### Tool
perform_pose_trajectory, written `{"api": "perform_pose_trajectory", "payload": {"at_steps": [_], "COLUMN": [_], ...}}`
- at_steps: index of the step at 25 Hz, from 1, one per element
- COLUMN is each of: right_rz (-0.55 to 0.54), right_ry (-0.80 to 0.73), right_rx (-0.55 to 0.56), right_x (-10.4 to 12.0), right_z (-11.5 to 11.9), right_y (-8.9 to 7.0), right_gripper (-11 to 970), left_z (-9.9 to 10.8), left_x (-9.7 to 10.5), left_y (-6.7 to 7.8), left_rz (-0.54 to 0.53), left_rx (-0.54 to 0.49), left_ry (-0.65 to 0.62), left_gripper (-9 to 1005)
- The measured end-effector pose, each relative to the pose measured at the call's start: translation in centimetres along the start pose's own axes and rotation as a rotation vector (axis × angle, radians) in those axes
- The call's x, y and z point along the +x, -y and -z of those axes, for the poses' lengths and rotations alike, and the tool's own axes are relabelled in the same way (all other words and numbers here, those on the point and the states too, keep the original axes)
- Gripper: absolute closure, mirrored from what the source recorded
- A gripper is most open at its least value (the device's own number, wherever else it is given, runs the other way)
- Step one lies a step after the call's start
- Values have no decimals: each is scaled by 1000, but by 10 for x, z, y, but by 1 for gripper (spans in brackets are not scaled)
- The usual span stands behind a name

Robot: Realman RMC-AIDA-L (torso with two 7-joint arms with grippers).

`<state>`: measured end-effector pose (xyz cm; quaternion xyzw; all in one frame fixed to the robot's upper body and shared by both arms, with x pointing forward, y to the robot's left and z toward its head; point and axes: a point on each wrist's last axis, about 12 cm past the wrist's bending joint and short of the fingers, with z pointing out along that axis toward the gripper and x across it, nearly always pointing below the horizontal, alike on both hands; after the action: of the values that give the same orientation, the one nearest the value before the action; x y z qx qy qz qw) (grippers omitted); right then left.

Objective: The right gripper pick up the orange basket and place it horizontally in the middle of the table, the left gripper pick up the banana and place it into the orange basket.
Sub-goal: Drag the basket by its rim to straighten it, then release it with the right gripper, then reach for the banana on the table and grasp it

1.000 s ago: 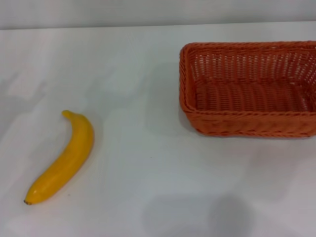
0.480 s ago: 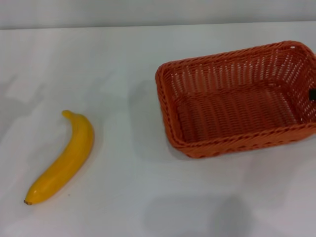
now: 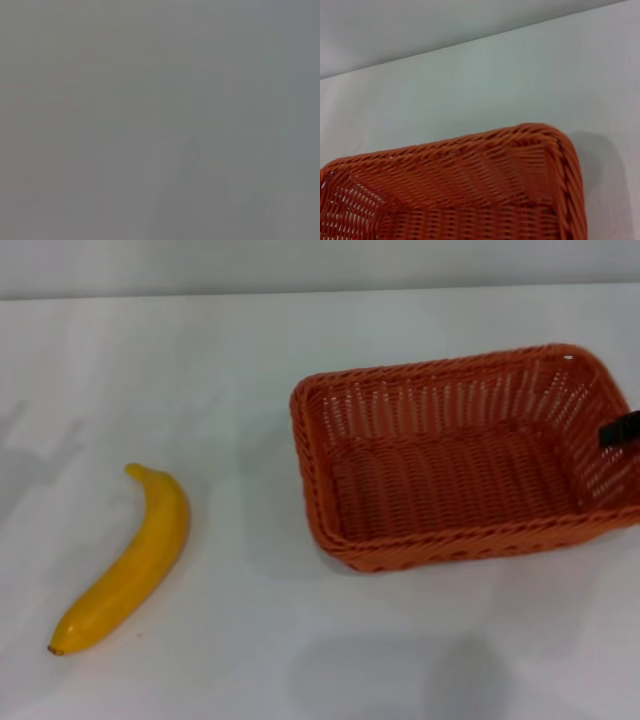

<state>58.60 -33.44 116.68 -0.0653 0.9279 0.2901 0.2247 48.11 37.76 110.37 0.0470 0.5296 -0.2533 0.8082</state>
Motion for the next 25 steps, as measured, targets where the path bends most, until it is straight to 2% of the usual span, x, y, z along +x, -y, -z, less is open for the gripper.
{"api": "perform_pose_trajectory", "payload": {"at_steps": [8, 11, 12, 14, 19, 25], "right_rz": [14, 49, 76, 98, 212, 367], "right_ry": [5, 29, 48, 64, 175, 362], "right_rx": [-1, -1, -2, 1, 23, 118], "right_x": [-1, -6, -9, -11, -16, -15], "right_z": [3, 9, 15, 18, 35, 60], "right_y": [0, 1, 3, 5, 15, 27], "right_gripper": [581, 430, 380, 314, 149, 84], "left_z": [1, 2, 3, 4, -7, -39], "left_x": [-1, -6, -17, -27, -63, -95], "left_y": [-2, -4, -7, -9, -8, -6], "left_rz": [55, 91, 122, 143, 238, 340], "left_rx": [4, 16, 40, 52, 75, 40], "left_ry": [-16, -32, -67, -98, -285, -603], "left_gripper": [112, 113, 113, 113, 113, 113]}}
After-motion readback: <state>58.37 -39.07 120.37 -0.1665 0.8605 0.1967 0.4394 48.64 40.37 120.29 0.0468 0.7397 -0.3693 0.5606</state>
